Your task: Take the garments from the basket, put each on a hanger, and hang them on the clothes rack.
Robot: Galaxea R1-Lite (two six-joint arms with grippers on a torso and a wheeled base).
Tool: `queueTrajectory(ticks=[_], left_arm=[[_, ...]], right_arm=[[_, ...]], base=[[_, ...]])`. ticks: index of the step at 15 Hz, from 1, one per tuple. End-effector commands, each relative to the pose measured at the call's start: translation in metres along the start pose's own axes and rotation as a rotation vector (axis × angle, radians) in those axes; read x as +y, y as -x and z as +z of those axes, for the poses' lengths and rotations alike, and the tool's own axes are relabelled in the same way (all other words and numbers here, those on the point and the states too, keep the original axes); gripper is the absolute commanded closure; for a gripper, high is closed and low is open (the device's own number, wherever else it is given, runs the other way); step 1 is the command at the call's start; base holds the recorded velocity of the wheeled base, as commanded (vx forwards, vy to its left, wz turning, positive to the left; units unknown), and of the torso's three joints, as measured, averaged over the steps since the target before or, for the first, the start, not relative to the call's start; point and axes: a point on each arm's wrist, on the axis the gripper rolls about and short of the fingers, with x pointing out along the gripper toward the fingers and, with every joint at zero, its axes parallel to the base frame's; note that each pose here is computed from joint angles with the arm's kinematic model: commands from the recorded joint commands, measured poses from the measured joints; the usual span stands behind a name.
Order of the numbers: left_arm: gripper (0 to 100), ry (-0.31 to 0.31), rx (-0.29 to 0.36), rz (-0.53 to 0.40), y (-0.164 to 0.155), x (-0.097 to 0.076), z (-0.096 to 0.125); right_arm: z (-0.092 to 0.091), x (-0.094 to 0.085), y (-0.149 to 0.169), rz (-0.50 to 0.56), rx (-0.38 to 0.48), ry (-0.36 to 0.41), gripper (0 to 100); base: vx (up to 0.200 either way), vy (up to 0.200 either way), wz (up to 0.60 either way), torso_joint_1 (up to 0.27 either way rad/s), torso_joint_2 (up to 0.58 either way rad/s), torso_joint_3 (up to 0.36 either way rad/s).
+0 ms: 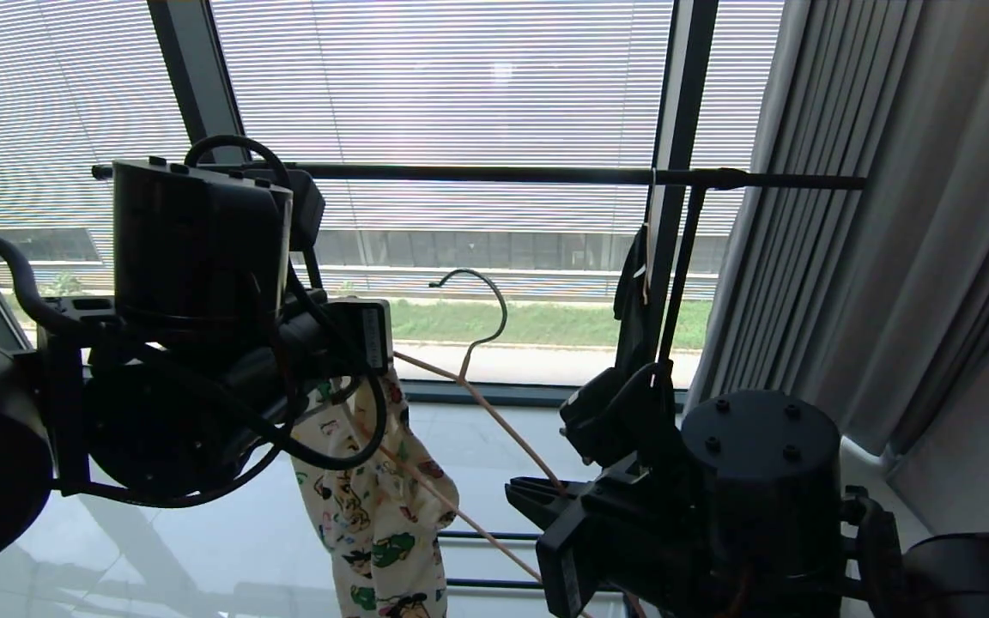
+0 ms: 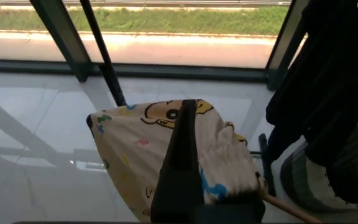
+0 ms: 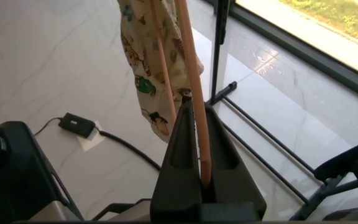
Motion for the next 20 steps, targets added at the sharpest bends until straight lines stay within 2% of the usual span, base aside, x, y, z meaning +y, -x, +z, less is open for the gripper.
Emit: queueTrajectory(ticks=[1, 3, 4, 10, 11, 13, 17, 19, 20], left_arm=[[100, 0.026, -0.021, -0.067, 0.015, -0.011, 0.002], [100, 0.082, -0.033, -0.129, 0.03, -0.019, 0.003], [100, 0.09, -0.039, -0.151, 0.036, -0.021, 0.004], [100, 0.089, -0.046, -0.175, 0.043, -0.023, 0.004], [0, 0.09, -0.047, -0.172, 0.043, -0.022, 0.004], [0, 0.09, -0.051, -0.164, 0.042, -0.02, 0.006], [0, 0.092, -0.088, -0.11, 0.044, 0.0, 0.015], [0, 0.075, -0.1, -0.103, 0.05, 0.009, 0.016], [0, 0.041, -0.095, -0.105, 0.054, 0.013, 0.011]], right_arm=[[-0.004, 0.0, -0.011, -0.006, 0.016, 0.001, 100], [-0.005, -0.002, -0.012, -0.011, 0.021, 0.001, 100], [-0.005, -0.003, -0.013, -0.016, 0.022, -0.001, 100], [-0.004, -0.006, -0.014, -0.056, -0.002, -0.004, 100], [-0.004, -0.006, -0.014, -0.062, -0.01, -0.005, 100], [-0.001, -0.006, -0.014, -0.079, -0.032, -0.008, 100], [0.001, -0.007, -0.012, -0.13, -0.072, -0.011, 100], [0.003, -0.008, -0.012, -0.132, -0.084, -0.008, 100], [0.003, -0.01, -0.012, -0.138, -0.087, -0.009, 100]], base=[[0.0, 0.0, 0.0, 0.0, 0.0, 0.0], [0.0, 0.0, 0.0, 0.0, 0.0, 0.0], [0.0, 0.0, 0.0, 0.0, 0.0, 0.0], [0.0, 0.0, 0.0, 0.0, 0.0, 0.0], [0.0, 0.0, 0.0, 0.0, 0.0, 0.0], [0.0, 0.0, 0.0, 0.0, 0.0, 0.0], [0.0, 0.0, 0.0, 0.0, 0.0, 0.0], [0.0, 0.0, 0.0, 0.0, 0.0, 0.0], [0.0, 0.0, 0.0, 0.0, 0.0, 0.0]])
